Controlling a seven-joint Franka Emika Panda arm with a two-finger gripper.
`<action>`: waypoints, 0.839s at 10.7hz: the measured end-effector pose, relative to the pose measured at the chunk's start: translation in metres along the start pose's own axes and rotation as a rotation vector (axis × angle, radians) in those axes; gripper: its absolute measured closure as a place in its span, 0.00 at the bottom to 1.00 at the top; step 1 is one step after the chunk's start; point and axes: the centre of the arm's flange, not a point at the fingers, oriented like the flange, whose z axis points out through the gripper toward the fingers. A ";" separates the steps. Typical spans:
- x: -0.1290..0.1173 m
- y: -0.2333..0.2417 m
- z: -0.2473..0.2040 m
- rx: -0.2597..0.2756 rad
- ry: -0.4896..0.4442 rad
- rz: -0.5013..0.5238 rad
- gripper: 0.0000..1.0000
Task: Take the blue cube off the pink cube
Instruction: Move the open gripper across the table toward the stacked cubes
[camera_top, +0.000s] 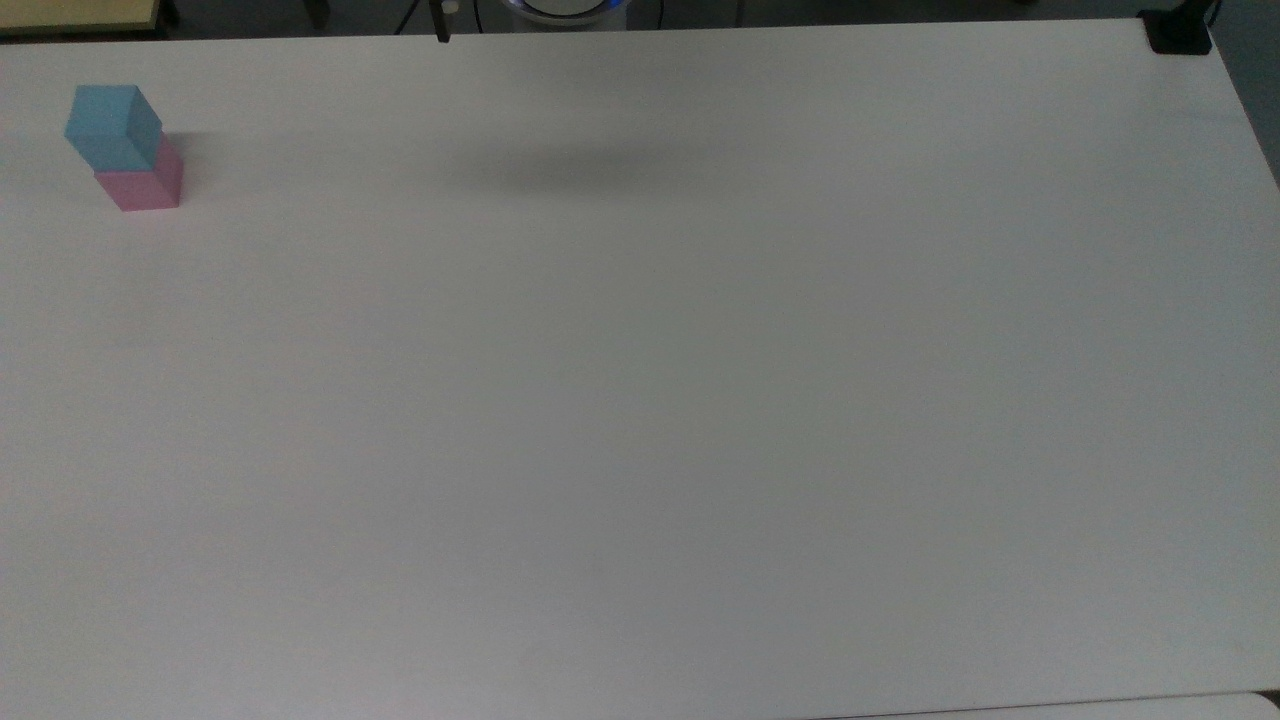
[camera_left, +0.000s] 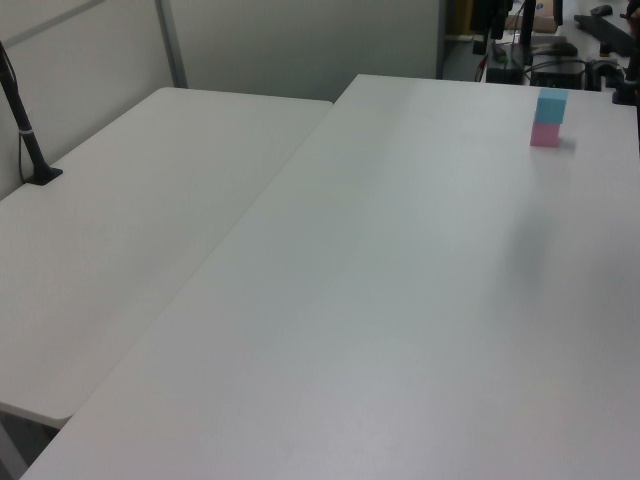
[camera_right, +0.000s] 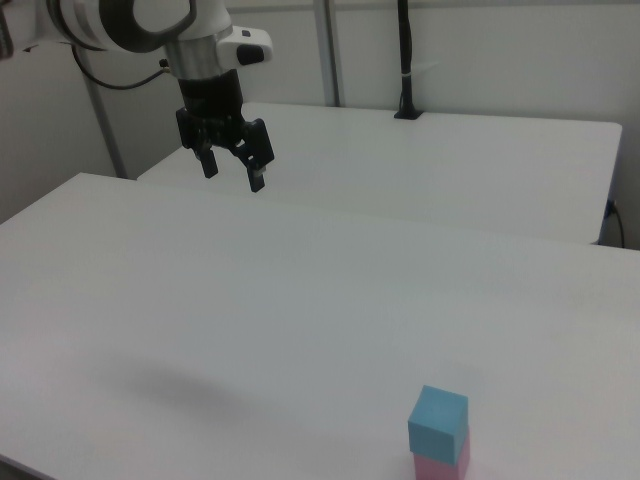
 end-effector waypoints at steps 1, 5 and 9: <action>0.000 0.000 0.000 0.000 0.000 0.000 0.00; -0.003 0.043 0.000 -0.014 -0.005 -0.027 0.00; -0.033 0.163 0.010 -0.023 -0.061 -0.315 0.00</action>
